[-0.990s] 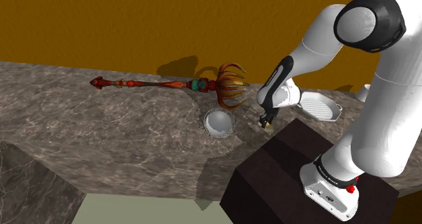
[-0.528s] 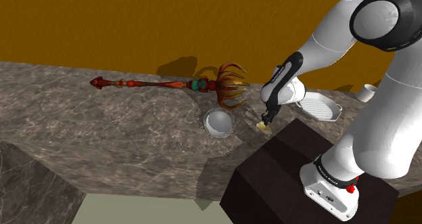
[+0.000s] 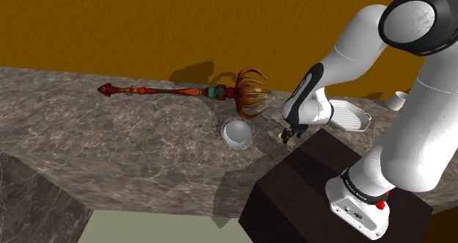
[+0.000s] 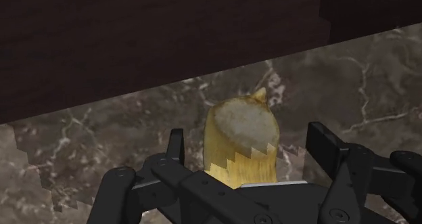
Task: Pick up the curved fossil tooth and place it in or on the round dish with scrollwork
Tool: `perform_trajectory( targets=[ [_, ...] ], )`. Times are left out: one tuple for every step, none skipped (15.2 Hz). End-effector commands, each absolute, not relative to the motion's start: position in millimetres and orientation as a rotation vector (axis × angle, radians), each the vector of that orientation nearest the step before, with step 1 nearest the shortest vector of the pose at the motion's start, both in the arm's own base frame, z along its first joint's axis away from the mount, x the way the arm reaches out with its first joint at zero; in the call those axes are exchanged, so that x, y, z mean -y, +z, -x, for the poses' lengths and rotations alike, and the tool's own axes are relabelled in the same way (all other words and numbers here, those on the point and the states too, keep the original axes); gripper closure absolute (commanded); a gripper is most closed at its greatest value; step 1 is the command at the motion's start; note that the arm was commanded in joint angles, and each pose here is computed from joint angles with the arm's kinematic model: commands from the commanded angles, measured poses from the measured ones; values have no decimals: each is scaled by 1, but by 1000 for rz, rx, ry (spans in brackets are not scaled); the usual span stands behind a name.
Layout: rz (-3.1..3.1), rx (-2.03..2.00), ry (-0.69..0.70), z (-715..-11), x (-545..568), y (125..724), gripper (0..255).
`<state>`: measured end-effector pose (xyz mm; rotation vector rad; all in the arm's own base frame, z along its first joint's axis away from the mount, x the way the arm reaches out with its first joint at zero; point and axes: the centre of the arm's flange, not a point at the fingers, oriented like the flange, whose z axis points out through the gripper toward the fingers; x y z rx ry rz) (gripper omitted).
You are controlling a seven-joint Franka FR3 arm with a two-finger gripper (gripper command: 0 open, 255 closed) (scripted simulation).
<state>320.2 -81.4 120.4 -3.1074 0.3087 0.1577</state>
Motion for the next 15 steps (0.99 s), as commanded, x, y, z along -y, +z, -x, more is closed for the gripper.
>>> perform_trajectory(
  targets=[
    [3107,-313,157,-317,80,110,0],
    [3107,-313,157,-317,80,105,0],
    [3107,-313,157,-316,80,102,0],
    [3107,-313,157,-316,80,102,0],
    [3107,-313,157,-316,80,102,0],
    [3107,-313,157,-316,80,102,0],
    [3107,-313,157,-316,80,102,0],
    [3107,-313,157,-316,80,102,0],
    [3107,-313,157,-316,80,102,0],
    [3107,-313,157,-316,80,102,0],
    [3107,-313,157,-316,80,102,0],
    [3107,-313,157,-316,80,102,255],
    [3107,-313,157,-316,80,102,255],
    [3107,-313,157,-316,80,102,255],
    [3107,-313,157,-316,80,102,255]
  ],
)
